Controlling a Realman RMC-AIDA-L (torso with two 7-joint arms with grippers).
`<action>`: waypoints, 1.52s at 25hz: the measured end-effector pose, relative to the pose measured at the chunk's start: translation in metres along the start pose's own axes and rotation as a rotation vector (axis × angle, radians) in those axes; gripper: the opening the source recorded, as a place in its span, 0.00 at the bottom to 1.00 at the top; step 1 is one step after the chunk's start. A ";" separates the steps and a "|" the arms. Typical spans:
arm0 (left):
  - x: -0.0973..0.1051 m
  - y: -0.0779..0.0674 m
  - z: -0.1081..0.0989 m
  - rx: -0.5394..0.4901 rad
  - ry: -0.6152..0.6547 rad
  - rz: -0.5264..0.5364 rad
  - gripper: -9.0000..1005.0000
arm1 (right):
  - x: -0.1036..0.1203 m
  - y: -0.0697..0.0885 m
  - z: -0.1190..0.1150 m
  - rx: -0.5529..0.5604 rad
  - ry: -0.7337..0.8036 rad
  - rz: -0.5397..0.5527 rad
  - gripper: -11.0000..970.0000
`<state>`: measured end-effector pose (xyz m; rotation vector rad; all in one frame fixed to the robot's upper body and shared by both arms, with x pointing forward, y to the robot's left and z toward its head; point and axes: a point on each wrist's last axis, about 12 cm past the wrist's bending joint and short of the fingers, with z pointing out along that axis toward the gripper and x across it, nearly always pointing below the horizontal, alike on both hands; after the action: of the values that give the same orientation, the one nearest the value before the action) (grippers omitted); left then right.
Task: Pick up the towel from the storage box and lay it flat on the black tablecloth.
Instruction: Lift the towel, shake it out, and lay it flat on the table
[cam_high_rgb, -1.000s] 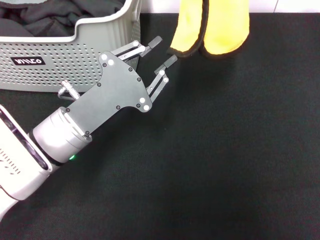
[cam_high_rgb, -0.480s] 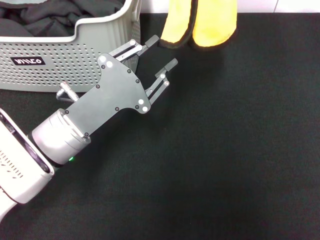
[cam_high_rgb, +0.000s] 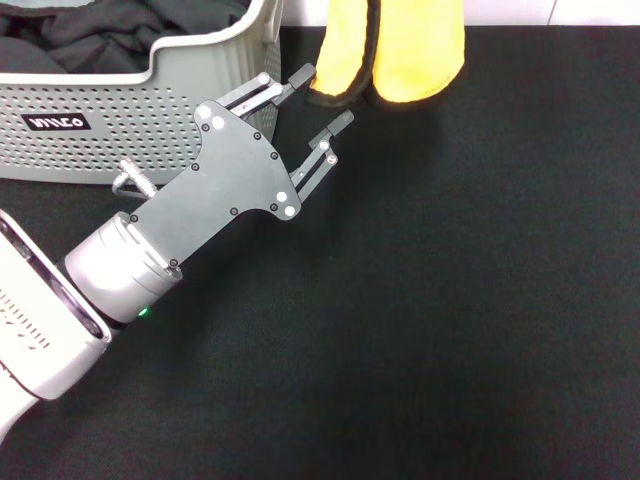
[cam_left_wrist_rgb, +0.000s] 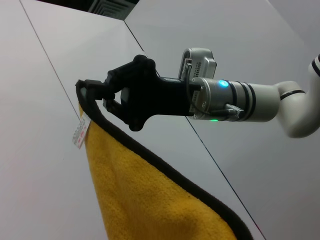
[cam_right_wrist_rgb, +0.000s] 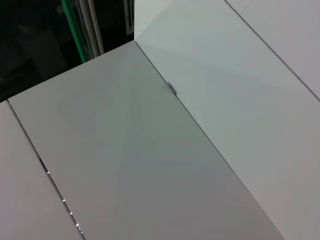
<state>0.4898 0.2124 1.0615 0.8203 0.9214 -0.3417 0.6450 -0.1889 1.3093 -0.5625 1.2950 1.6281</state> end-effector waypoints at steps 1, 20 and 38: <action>0.000 0.000 0.000 0.000 0.000 0.000 0.43 | 0.001 0.000 0.001 -0.002 0.000 0.005 0.04; -0.007 -0.003 -0.005 -0.009 -0.049 -0.036 0.30 | 0.006 -0.002 0.006 0.006 0.010 0.014 0.04; -0.009 0.011 -0.006 -0.042 -0.077 -0.343 0.07 | 0.036 -0.006 -0.037 0.061 0.101 -0.005 0.04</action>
<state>0.4877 0.2237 1.0715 0.6051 0.9940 -0.6453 0.6270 -0.2087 1.2650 -0.6163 1.4113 1.5676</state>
